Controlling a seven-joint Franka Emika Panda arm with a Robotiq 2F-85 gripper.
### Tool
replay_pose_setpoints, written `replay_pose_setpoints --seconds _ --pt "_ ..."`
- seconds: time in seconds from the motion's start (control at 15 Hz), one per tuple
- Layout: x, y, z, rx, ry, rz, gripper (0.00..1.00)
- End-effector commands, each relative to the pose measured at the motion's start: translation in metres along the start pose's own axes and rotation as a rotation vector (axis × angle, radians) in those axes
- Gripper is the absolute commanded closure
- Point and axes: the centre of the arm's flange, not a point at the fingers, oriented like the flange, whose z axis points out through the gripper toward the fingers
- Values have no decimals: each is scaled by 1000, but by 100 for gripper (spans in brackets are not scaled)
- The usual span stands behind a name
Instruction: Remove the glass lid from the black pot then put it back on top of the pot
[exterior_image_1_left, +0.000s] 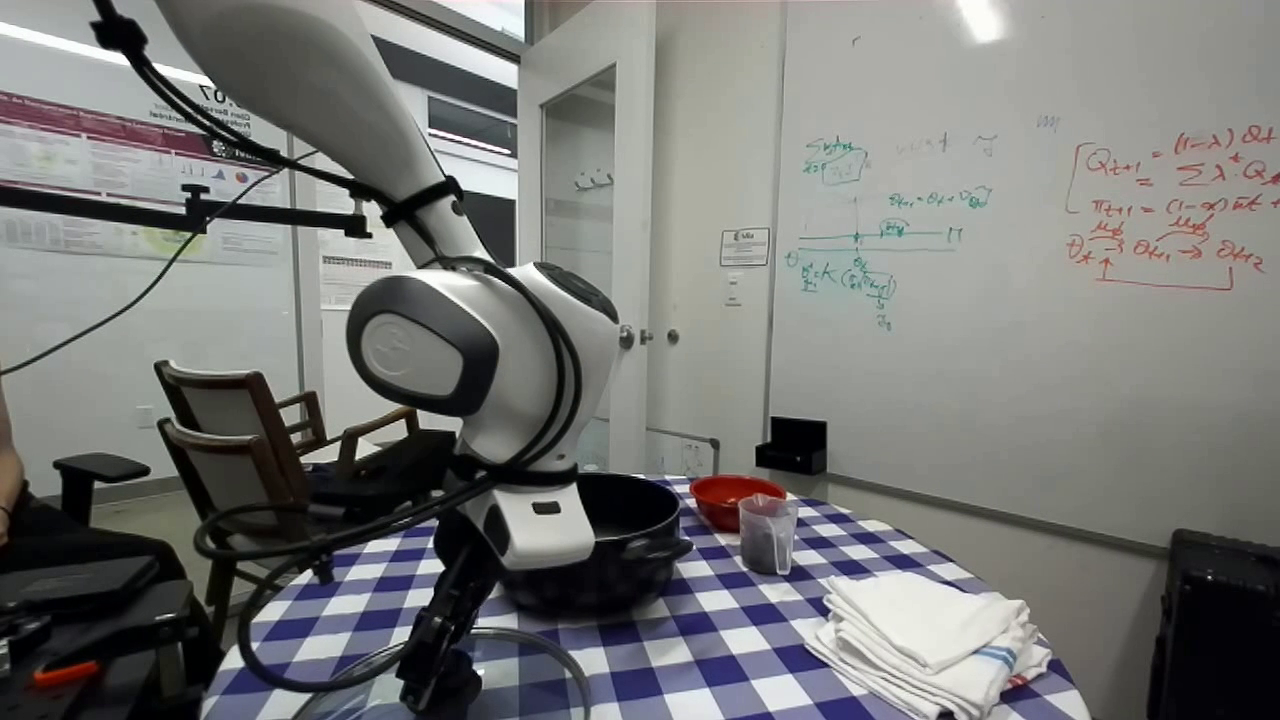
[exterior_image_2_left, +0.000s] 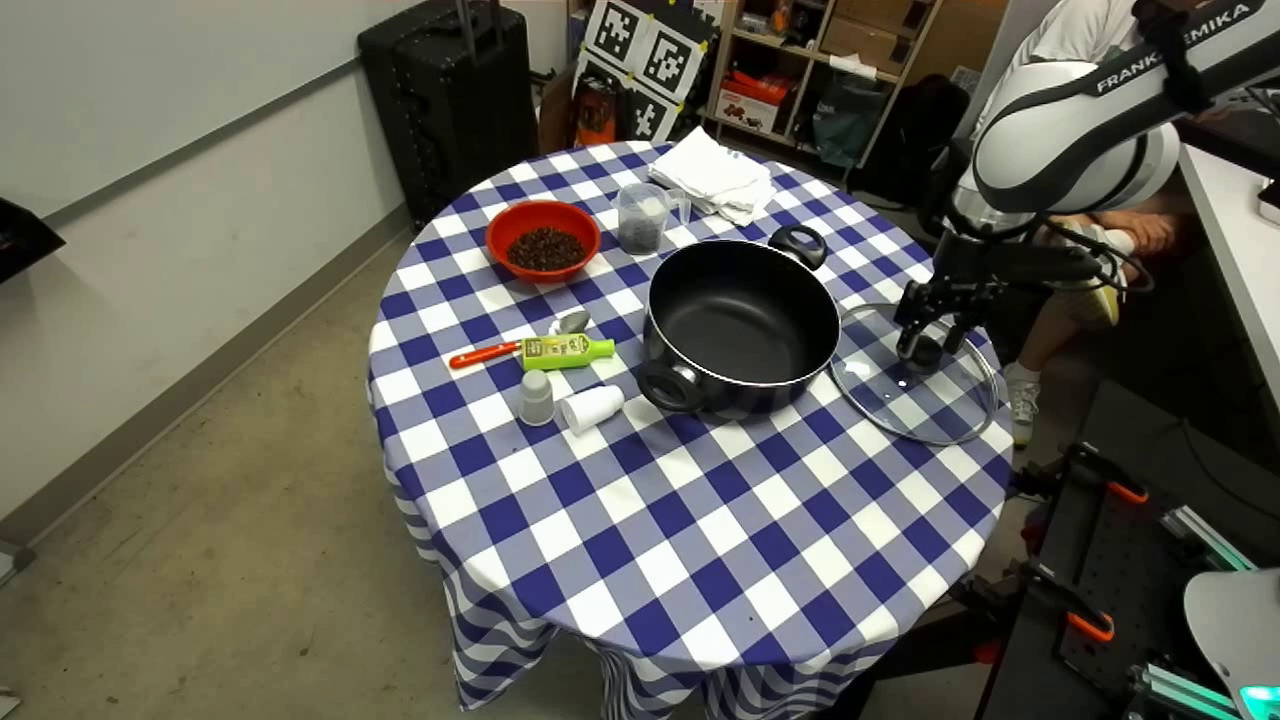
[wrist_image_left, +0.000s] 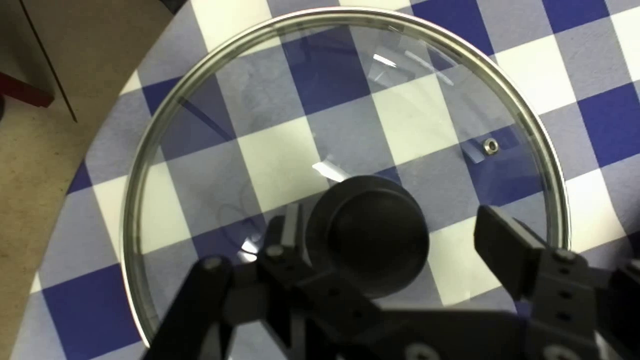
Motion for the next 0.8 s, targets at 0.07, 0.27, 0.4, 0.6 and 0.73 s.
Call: replay_pose_setpoints --seconds 0.07,0.27,0.4,0.6,0.73 --pt "2 -6 1 24 -14 -12 0" --pt "2 -9 3 19 -34 -30 0" --pt "1 -10 4 18 -46 -39 6" --pt "1 -8 2 13 -55 -36 32" --pt "1 -8 1 12 -58 -35 44"
